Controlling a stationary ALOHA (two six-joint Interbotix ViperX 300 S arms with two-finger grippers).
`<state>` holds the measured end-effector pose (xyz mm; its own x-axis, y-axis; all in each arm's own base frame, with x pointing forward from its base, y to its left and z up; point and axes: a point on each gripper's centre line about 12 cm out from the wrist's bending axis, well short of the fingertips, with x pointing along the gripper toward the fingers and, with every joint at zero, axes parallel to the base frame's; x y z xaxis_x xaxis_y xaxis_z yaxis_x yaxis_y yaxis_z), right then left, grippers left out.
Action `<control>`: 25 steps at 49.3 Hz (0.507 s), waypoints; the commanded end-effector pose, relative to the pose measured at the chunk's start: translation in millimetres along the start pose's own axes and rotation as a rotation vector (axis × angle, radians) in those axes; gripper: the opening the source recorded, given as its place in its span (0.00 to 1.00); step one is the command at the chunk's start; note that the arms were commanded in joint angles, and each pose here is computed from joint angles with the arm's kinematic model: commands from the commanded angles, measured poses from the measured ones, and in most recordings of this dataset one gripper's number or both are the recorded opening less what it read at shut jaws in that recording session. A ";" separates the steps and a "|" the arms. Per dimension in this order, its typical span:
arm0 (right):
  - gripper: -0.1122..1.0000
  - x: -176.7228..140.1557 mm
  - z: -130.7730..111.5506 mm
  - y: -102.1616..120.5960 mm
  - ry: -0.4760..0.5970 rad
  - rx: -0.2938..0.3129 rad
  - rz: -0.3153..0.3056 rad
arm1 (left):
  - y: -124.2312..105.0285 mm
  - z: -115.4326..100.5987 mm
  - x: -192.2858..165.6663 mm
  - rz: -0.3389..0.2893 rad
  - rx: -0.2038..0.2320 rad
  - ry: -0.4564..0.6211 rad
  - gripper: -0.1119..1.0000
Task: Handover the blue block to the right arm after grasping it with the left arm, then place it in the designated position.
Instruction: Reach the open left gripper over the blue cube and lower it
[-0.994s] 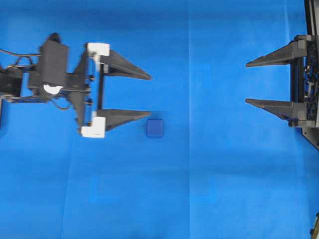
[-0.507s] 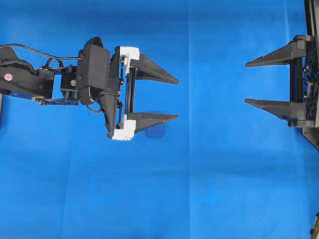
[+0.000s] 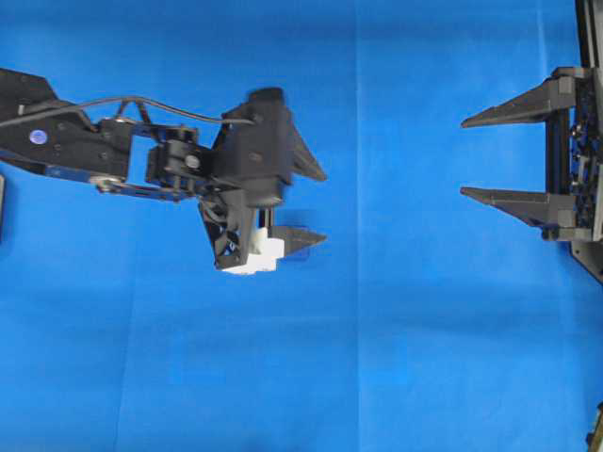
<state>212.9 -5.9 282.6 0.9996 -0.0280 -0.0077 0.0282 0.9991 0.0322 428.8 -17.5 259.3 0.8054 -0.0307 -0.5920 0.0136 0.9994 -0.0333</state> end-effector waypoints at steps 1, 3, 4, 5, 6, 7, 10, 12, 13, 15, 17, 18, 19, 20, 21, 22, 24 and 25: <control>0.97 2.6 10.2 -0.4 -0.026 0.004 -0.003 | -4.4 15.3 -7.1 -0.003 0.004 0.060 0.90; 0.97 2.4 9.0 -0.5 -0.023 0.004 -0.003 | -6.4 16.4 -6.7 -0.004 0.007 0.097 0.90; 0.97 2.9 9.9 -0.4 -0.025 0.004 -0.003 | -7.1 16.7 -5.9 -0.004 0.008 0.115 0.90; 0.97 2.4 9.0 -0.5 -0.023 0.004 -0.003 | -8.4 17.4 -5.8 -0.005 0.010 0.132 0.90; 0.97 2.4 9.0 -0.5 -0.023 0.003 -0.003 | -9.1 18.3 -5.7 -0.006 0.011 0.148 0.90; 0.97 2.4 9.0 -0.5 -0.023 0.004 -0.003 | -10.4 17.9 -5.4 -0.007 0.013 0.166 0.90; 0.97 2.9 9.9 -0.4 -0.025 0.004 -0.003 | -12.5 19.4 -4.2 -0.008 0.019 0.209 0.90; 0.97 2.7 8.7 -0.5 -0.022 0.005 -0.003 | -13.1 20.2 -3.0 -0.007 0.025 0.235 0.90; 0.97 2.7 8.5 -0.5 -0.020 0.005 -0.003 | -12.4 19.8 -2.2 -0.005 0.024 0.247 0.90; 0.97 2.7 8.5 -0.5 -0.020 0.005 -0.003 | -13.1 20.4 -2.5 -0.005 0.027 0.264 0.90; 0.97 2.7 8.5 -0.5 -0.020 0.003 -0.003 | -13.1 20.2 -2.0 -0.004 0.027 0.278 0.90; 0.97 2.9 9.7 -0.4 -0.023 0.003 -0.003 | -13.1 20.1 -1.3 -0.004 0.027 0.282 0.90; 0.97 2.7 8.5 -0.5 -0.020 0.005 -0.003 | -13.1 20.5 -1.5 -0.004 0.028 0.282 0.90; 0.97 2.7 8.5 -0.5 -0.020 0.005 -0.003 | -13.1 20.6 -1.1 -0.004 0.028 0.282 0.90; 0.97 2.7 8.5 -0.5 -0.020 0.003 -0.003 | -13.1 21.2 -1.2 -0.004 0.027 0.281 0.90; 0.97 2.7 8.5 -0.5 -0.020 0.005 -0.003 | -13.1 21.5 -1.8 -0.004 0.027 0.281 0.90; 0.97 2.7 8.3 -0.5 -0.019 0.005 -0.003 | -13.1 21.1 -1.6 -0.004 0.027 0.281 0.90; 0.97 2.9 8.2 -0.5 -0.019 0.005 -0.003 | -13.1 20.5 -1.5 -0.004 0.027 0.282 0.90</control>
<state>212.9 -6.3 282.4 0.9995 -0.0295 -0.0092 0.0298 0.9990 0.0322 437.5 -28.7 260.3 0.5737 -0.0315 -0.8184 0.0297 0.9994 -0.0177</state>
